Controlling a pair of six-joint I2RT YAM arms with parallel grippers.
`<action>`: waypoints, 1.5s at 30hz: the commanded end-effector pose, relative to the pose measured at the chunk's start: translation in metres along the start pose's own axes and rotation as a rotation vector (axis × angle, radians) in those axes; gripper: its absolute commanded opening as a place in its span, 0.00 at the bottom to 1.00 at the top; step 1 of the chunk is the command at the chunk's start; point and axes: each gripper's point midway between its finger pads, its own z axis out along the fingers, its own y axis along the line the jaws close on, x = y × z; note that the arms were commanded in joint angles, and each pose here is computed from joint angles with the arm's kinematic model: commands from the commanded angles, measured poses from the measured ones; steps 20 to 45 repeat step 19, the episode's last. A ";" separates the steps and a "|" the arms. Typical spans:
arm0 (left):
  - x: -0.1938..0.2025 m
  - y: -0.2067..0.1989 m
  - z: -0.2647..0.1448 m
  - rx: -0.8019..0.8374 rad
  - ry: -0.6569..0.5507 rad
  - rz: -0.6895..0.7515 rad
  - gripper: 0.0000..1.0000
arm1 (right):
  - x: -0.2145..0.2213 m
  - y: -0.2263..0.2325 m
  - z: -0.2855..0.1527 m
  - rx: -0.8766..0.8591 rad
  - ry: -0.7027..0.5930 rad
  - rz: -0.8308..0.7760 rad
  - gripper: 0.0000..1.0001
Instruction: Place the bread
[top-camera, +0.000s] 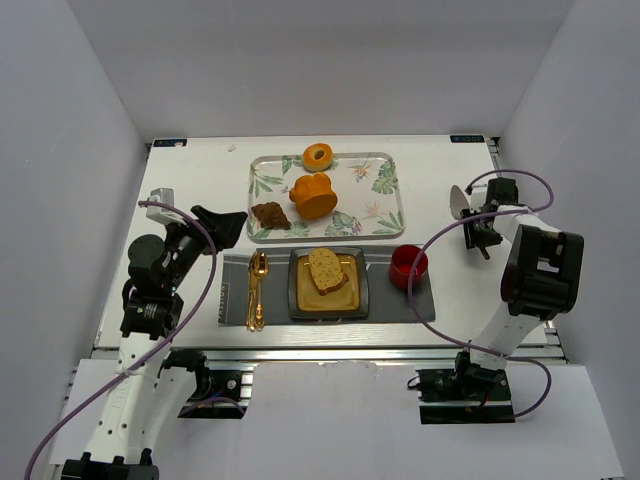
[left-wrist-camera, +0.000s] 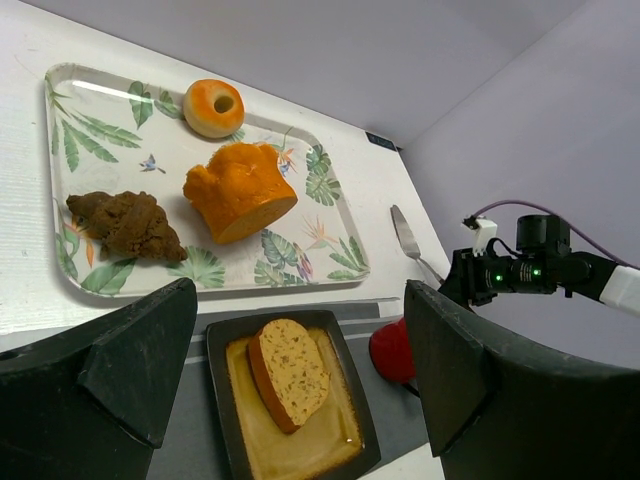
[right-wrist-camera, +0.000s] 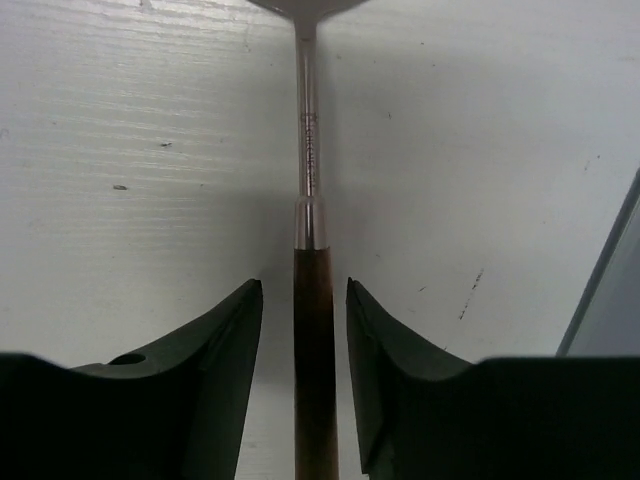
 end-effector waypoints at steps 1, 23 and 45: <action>-0.004 -0.005 -0.001 0.018 -0.016 0.013 0.93 | -0.018 -0.002 -0.003 -0.061 -0.051 0.017 0.46; -0.005 -0.003 0.013 0.021 0.010 0.022 0.93 | -0.125 -0.022 -0.133 -0.096 -0.407 0.068 0.90; -0.005 -0.003 0.013 0.021 0.010 0.022 0.93 | -0.125 -0.022 -0.133 -0.096 -0.407 0.068 0.90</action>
